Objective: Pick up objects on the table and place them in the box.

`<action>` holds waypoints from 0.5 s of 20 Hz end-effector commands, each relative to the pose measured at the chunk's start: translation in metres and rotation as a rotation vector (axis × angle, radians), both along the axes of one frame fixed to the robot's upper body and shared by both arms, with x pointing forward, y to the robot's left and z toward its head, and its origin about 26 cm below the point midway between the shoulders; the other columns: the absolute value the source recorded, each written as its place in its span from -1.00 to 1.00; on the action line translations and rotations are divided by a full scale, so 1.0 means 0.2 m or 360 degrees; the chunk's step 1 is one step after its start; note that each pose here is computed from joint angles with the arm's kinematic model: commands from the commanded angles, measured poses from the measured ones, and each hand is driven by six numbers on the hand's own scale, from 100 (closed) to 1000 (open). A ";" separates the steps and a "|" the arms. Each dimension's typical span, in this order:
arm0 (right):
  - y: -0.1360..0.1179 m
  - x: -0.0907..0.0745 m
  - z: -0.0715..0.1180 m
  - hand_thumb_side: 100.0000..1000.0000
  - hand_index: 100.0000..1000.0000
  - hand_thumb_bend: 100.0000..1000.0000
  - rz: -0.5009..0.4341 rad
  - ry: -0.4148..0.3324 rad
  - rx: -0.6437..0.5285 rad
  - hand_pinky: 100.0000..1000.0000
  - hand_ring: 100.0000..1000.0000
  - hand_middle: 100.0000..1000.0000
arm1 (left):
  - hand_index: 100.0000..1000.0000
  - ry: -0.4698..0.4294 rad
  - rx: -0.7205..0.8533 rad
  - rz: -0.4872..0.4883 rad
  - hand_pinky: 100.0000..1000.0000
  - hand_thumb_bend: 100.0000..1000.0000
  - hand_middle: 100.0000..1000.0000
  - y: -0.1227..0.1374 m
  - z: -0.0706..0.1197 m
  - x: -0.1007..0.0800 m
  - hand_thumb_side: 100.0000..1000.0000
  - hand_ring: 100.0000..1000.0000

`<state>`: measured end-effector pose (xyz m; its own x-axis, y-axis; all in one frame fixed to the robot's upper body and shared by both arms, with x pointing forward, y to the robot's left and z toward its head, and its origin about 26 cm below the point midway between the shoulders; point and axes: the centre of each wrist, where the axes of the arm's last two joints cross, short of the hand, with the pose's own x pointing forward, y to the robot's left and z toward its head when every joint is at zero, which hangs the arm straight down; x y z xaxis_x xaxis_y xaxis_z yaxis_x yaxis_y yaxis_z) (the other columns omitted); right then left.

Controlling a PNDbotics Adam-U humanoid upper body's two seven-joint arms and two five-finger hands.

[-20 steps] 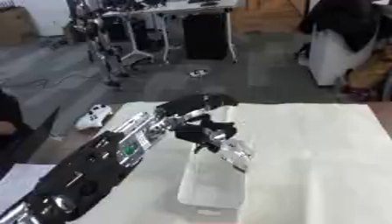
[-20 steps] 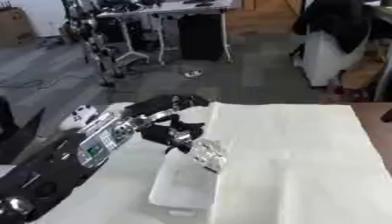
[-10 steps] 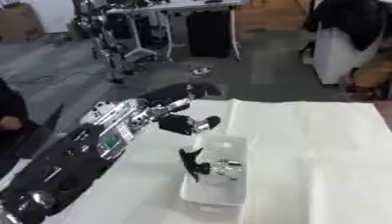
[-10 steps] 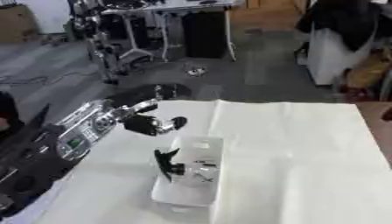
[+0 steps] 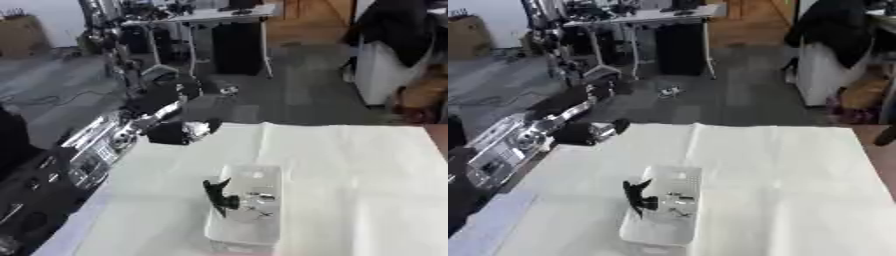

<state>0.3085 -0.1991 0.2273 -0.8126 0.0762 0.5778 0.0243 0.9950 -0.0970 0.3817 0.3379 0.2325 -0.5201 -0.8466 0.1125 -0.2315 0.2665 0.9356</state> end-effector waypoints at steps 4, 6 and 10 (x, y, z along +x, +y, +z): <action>-0.03 -0.01 0.02 1.00 0.80 -0.28 -0.0037 -0.0034 -0.0011 -0.39 -0.36 -0.16 | 0.81 -0.0227 -0.0283 0.0057 0.50 -0.70 0.66 0.04 0.08 -0.09 1.00 0.59; -0.03 -0.01 0.02 1.00 0.80 -0.27 -0.0043 -0.0031 -0.0012 -0.39 -0.36 -0.16 | 0.81 -0.0258 -0.0389 0.0037 0.48 -0.70 0.65 0.03 0.07 -0.12 1.00 0.57; -0.04 -0.01 0.01 1.00 0.80 -0.27 -0.0054 -0.0023 -0.0020 -0.39 -0.37 -0.16 | 0.82 -0.0276 -0.0550 -0.0011 0.44 -0.70 0.62 -0.01 0.02 -0.21 1.00 0.54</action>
<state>0.3082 -0.2039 0.2240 -0.8041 0.0950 0.5868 0.0447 0.9940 -0.0998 0.3445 0.3363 0.2198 -0.5369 -0.7819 0.3169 -0.3346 0.5421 0.7708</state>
